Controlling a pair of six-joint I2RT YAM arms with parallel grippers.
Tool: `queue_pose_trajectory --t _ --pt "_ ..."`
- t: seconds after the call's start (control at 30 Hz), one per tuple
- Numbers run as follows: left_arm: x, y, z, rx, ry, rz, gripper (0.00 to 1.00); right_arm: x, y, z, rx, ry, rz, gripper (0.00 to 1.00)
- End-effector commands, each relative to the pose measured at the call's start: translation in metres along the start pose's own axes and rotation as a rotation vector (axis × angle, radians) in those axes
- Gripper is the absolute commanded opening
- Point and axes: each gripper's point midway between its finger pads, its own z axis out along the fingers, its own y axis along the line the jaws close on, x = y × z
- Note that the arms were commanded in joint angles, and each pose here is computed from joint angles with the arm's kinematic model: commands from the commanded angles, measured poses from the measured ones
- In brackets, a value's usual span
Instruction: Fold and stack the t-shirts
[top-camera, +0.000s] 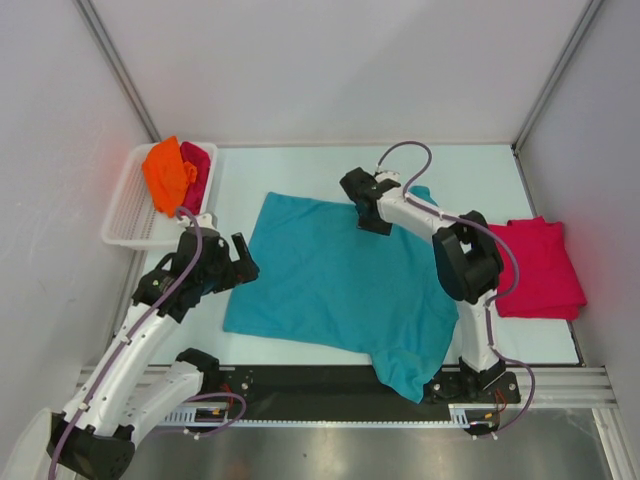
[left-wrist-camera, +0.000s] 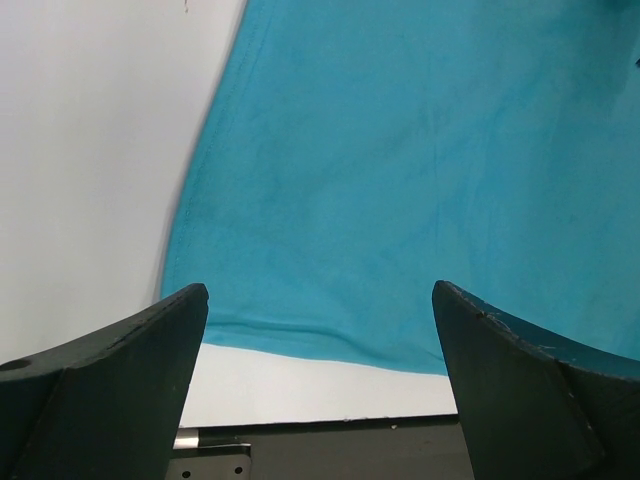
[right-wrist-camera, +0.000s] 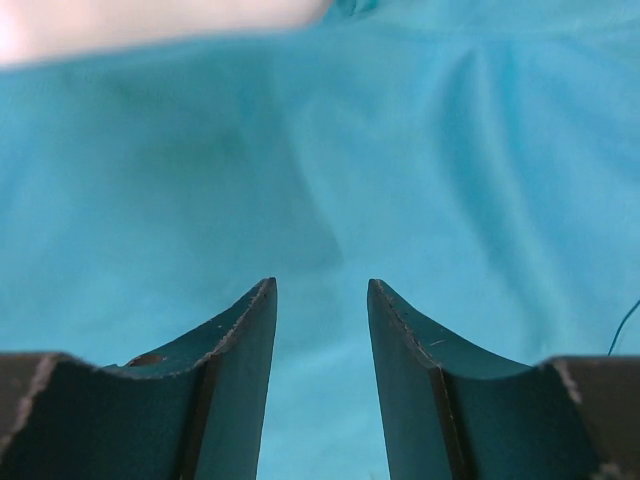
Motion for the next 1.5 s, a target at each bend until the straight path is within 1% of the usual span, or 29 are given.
queue_pose_trajectory --t 0.0,0.07,0.3,0.37,0.53,0.6,0.63,0.67,0.7,0.73,0.83,1.03,1.07,1.27,1.47 --pt "-0.013 -0.005 -0.007 0.006 -0.027 0.019 1.0 -0.033 -0.01 0.015 0.036 -0.043 0.04 0.47" --pt "-0.013 -0.005 -0.008 0.003 -0.026 0.023 1.0 -0.04 -0.013 0.024 0.046 -0.044 0.053 0.47" --pt "-0.016 -0.005 -0.007 -0.007 -0.021 0.027 1.0 -0.063 -0.047 0.057 0.124 -0.011 0.144 0.46" --pt "-0.017 -0.007 -0.006 -0.006 -0.02 0.029 1.0 -0.062 -0.049 0.068 0.125 0.006 0.152 0.46" --pt "-0.019 -0.008 -0.006 -0.007 -0.015 0.037 1.0 -0.08 -0.05 0.091 0.125 0.03 0.158 0.45" --pt "-0.019 -0.008 -0.005 -0.008 -0.013 0.038 1.0 -0.075 -0.049 0.107 0.137 0.062 0.136 0.46" --pt "-0.02 -0.009 -0.005 -0.007 -0.016 0.04 1.0 -0.088 -0.044 0.107 0.114 0.051 0.145 0.45" --pt "-0.019 -0.008 -0.005 -0.009 -0.015 0.041 1.0 -0.09 -0.042 0.112 0.112 0.056 0.142 0.45" --pt "-0.02 -0.009 -0.005 -0.007 -0.016 0.04 0.99 -0.08 -0.043 0.124 0.128 0.091 0.123 0.45" --pt "-0.019 -0.008 -0.005 -0.009 -0.013 0.042 1.0 -0.095 -0.035 0.123 0.098 0.075 0.135 0.45" --pt "-0.021 -0.009 -0.006 -0.009 -0.015 0.045 0.99 -0.099 -0.034 0.134 0.081 0.095 0.142 0.45" --pt "-0.024 -0.01 -0.006 -0.012 -0.017 0.05 1.0 -0.115 -0.031 0.149 0.031 0.085 0.164 0.44" --pt "-0.024 -0.01 -0.006 -0.01 -0.016 0.051 1.0 -0.123 -0.03 0.148 0.017 0.068 0.167 0.44" --pt "-0.023 -0.01 -0.003 -0.015 -0.008 0.048 0.99 -0.128 -0.031 0.158 -0.018 0.068 0.159 0.43" --pt "-0.023 -0.01 -0.003 -0.017 -0.008 0.045 1.0 -0.127 -0.03 0.168 -0.072 0.099 0.176 0.41"
